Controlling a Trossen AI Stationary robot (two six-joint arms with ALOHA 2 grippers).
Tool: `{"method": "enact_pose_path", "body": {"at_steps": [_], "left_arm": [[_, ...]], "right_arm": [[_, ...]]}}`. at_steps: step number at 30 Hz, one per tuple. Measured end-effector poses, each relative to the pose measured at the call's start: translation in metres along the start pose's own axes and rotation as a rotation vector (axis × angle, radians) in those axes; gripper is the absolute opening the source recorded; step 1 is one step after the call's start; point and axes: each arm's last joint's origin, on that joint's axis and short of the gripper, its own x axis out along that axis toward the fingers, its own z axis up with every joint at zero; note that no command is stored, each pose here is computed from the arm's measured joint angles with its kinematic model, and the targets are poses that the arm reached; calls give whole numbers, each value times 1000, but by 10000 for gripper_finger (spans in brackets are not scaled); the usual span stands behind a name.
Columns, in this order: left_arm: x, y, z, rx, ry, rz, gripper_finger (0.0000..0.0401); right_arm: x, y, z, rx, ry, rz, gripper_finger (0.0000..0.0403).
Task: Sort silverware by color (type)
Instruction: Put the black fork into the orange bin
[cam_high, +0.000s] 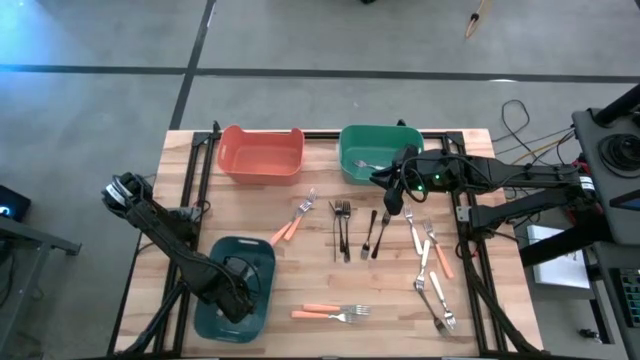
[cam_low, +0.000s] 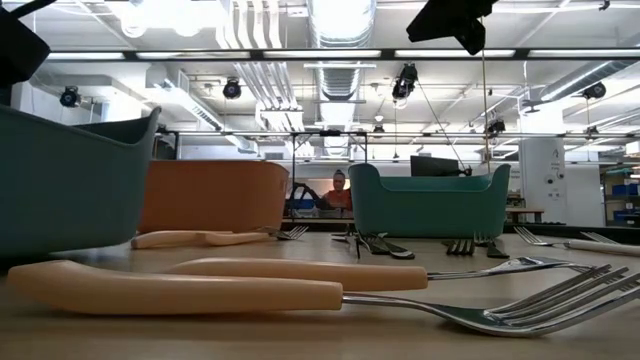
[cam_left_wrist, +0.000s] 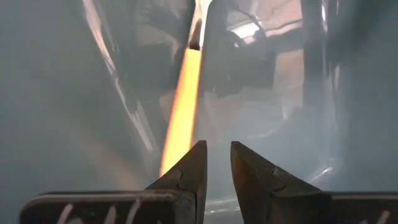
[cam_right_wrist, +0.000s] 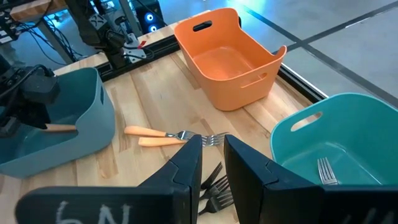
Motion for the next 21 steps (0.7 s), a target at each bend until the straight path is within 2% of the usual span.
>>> {"method": "enact_pose_path", "body": {"at_steps": [9,16,21], "left_arm": [[-5,2,-1,6,54,3,57],[-17,5,-1,14,73,-42,57],[-31,6,-1,48,98,-114,57]], "right_arm": [[0,0,0,0,0,0,59],[0,0,0,17,0,0,59],[0,0,0,94,0,1,59]]}}
